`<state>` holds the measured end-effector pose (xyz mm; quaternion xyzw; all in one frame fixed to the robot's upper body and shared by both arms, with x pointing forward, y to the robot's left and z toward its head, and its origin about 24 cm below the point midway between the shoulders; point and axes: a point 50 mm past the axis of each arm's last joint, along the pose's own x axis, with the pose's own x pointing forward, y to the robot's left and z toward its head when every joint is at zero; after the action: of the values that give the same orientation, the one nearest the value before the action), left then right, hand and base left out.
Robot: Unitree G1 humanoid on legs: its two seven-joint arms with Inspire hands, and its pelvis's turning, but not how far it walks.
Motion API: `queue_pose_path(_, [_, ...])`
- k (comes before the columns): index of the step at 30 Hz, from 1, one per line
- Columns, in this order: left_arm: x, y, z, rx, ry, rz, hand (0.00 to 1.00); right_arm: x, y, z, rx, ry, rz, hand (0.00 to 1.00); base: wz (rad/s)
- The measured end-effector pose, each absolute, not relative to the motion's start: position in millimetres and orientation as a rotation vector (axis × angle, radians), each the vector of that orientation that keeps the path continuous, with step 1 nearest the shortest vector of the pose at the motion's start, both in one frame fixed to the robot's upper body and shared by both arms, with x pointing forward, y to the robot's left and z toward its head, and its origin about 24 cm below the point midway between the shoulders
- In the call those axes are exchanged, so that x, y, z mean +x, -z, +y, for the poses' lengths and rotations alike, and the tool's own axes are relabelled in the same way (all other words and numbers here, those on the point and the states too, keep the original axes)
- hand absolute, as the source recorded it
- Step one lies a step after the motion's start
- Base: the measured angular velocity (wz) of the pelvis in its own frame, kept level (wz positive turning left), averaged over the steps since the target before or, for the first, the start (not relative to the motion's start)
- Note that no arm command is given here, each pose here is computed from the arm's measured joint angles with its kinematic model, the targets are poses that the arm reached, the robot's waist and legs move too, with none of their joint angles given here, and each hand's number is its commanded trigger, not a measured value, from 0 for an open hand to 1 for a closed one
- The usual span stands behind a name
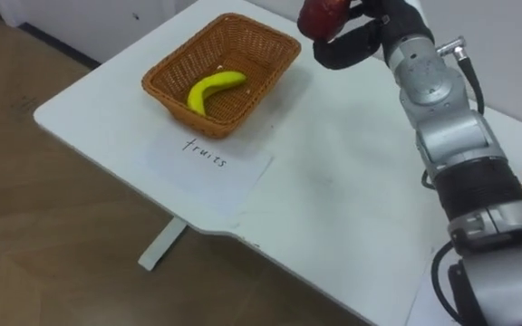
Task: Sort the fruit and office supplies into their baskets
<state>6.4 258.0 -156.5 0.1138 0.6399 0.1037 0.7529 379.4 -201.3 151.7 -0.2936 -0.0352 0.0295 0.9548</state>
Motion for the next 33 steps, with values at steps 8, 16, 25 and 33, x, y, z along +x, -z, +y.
queue_pose_path(8, [-4, 156, 259, 0.243, -0.229, 1.444, 0.00, 379, -150, -198, -0.597, -0.055, -0.043, 1.00, 0.18])
queue_pose_path(16, [-7, 157, 258, 0.237, -0.229, 1.474, 0.00, 380, -143, -185, -0.600, -0.087, -0.037, 1.00, 0.12])
queue_pose_path(25, [-9, 158, 258, 0.242, -0.235, 1.482, 0.00, 378, -130, -167, -0.648, -0.148, -0.018, 1.00, 0.01])
queue_pose_path(33, [-10, 158, 258, 0.242, -0.234, 1.482, 0.00, 377, -125, -155, -0.647, -0.187, -0.011, 1.00, 0.01])
